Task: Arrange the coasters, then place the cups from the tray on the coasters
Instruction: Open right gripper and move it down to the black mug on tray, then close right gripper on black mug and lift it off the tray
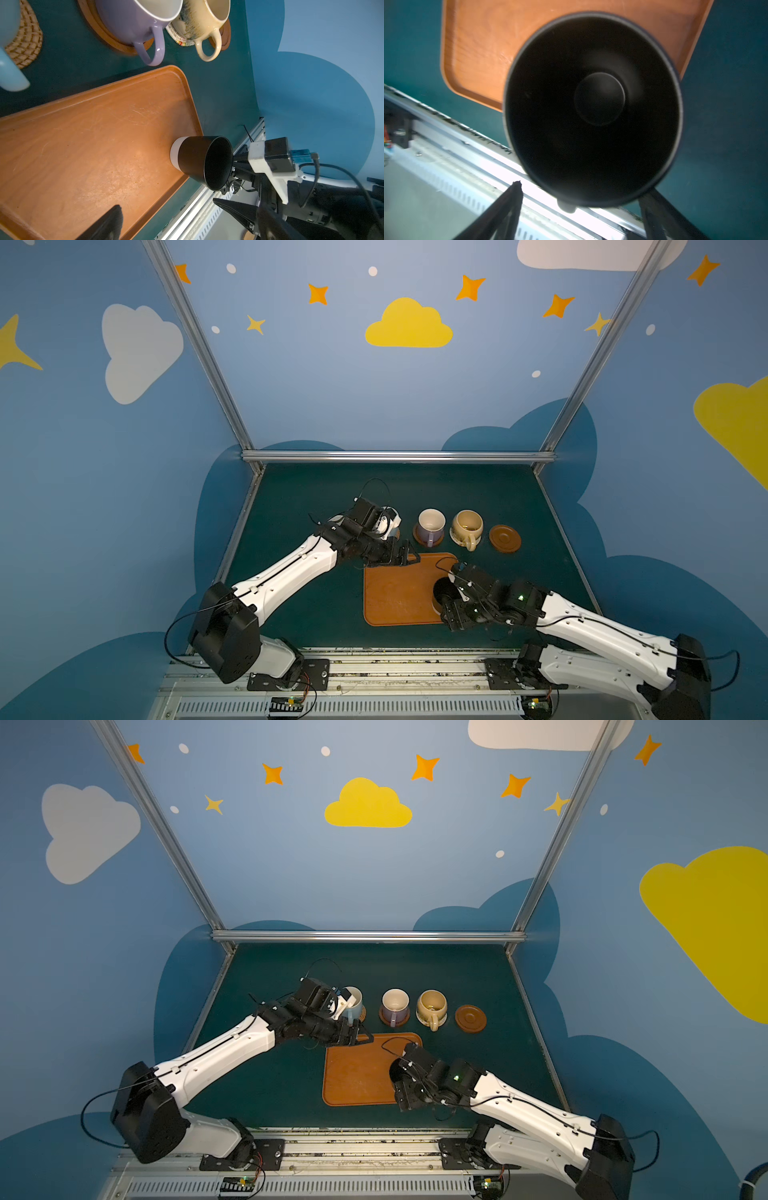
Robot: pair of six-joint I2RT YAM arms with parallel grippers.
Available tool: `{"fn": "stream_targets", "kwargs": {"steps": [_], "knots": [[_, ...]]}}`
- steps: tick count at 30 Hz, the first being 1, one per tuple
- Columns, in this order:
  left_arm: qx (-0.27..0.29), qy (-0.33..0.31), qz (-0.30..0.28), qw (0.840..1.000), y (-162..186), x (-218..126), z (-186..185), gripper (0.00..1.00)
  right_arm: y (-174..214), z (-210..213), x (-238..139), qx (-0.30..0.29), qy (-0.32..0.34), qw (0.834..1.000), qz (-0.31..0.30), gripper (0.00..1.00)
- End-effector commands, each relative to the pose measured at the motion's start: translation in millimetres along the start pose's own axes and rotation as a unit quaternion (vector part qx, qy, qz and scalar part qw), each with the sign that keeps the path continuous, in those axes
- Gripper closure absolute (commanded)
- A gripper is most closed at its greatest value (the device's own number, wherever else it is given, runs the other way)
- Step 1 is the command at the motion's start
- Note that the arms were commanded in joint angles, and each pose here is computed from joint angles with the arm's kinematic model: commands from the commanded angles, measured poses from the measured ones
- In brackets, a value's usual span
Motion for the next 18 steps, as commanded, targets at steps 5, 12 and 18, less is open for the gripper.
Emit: {"fn": "stream_targets", "kwargs": {"steps": [5,12,18], "knots": [[-0.015,0.004,0.001,1.000,13.7,-2.5,2.7,0.01,-1.7,-10.9,11.9,0.028,0.072,0.997,-0.024,0.32],[-0.047,-0.009,0.010,0.999,26.6,-3.4,9.6,0.01,1.4,-11.5,18.9,0.030,0.088,0.995,-0.024,0.42],[-0.071,-0.004,0.003,0.997,35.3,0.8,14.2,0.01,1.5,-4.2,24.4,0.012,0.080,0.996,-0.027,0.53]]}}
Point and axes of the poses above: each gripper's point midway between its finger pads, its own x axis out along the fingers, its own z axis along the line the jaws close on, y = z × x, the point moved 4 cm from there along -x, back along the fingers, and after that the axes turned 9 degrees about x, right-handed, at the moved point
